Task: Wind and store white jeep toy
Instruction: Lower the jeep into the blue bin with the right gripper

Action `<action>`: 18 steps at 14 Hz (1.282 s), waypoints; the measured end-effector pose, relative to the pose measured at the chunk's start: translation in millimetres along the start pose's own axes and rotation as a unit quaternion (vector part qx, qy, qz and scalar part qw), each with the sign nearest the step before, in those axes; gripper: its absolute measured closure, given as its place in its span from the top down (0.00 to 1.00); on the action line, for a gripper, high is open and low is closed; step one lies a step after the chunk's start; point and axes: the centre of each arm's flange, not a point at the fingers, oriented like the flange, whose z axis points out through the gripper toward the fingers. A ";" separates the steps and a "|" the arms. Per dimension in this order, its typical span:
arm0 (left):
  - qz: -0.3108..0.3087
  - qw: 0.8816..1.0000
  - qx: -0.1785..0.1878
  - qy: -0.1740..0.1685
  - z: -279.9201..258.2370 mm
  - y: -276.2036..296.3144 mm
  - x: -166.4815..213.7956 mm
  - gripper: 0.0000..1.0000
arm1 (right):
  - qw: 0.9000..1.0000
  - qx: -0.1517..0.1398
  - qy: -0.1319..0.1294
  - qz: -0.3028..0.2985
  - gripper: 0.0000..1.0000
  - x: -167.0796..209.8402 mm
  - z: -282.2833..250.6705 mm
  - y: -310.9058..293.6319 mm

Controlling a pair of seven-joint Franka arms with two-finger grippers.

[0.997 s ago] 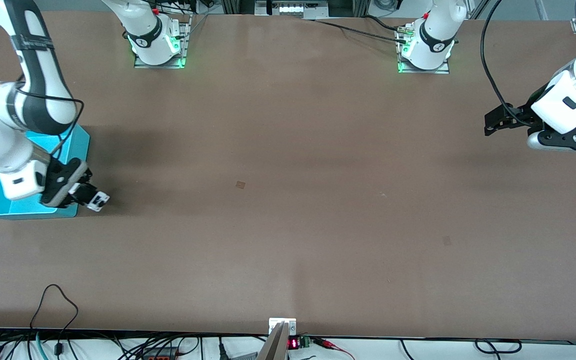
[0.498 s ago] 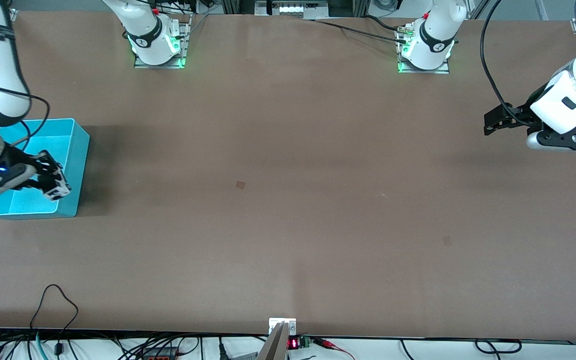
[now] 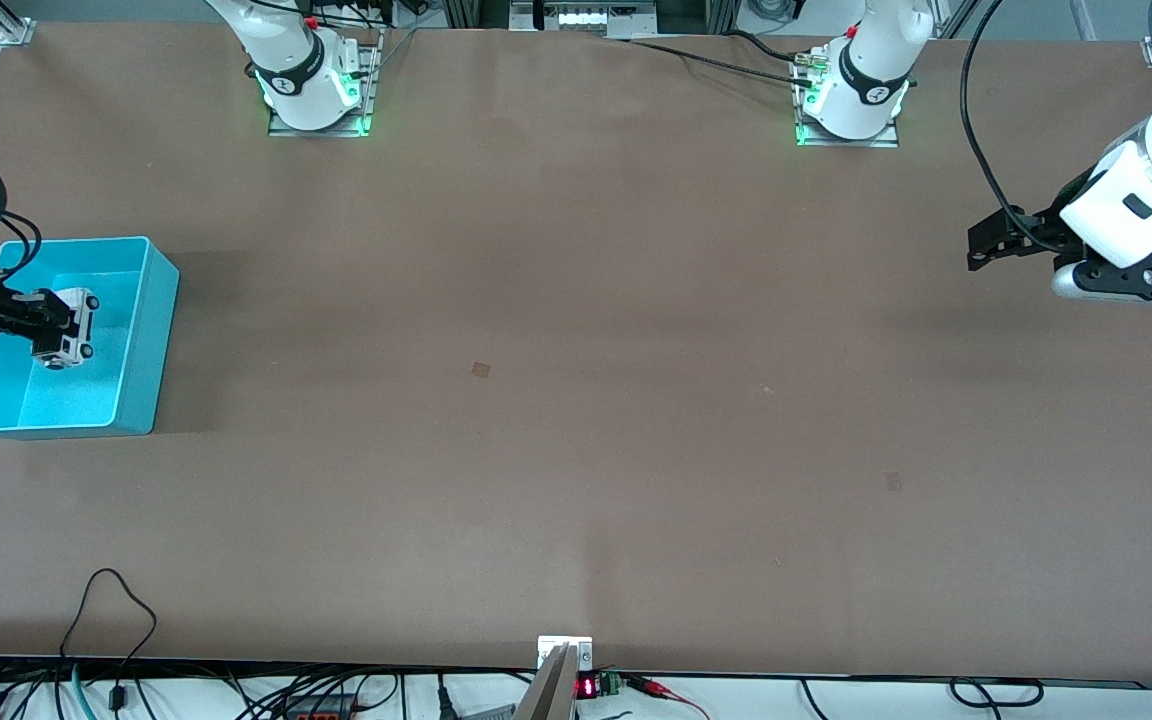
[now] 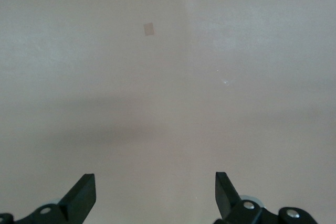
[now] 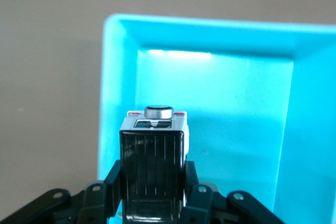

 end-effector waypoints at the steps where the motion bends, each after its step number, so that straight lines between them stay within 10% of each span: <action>1: 0.000 1.000 0.000 -0.001 0.2 0.0 -0.3 1.00 | 1.000 -0.002 0.001 0.012 0.49 -5.5 11.3 1.5; 14: 0.000 1.000 0.001 -0.004 0.6 -0.1 -0.8 1.00 | 0.998 -0.003 -0.013 0.053 0.49 -44.0 81.5 23.7; 18: 0.001 1.000 0.001 -0.004 0.6 0.8 -0.8 1.00 | 0.999 -0.005 -0.010 0.049 0.84 -45.0 81.8 26.5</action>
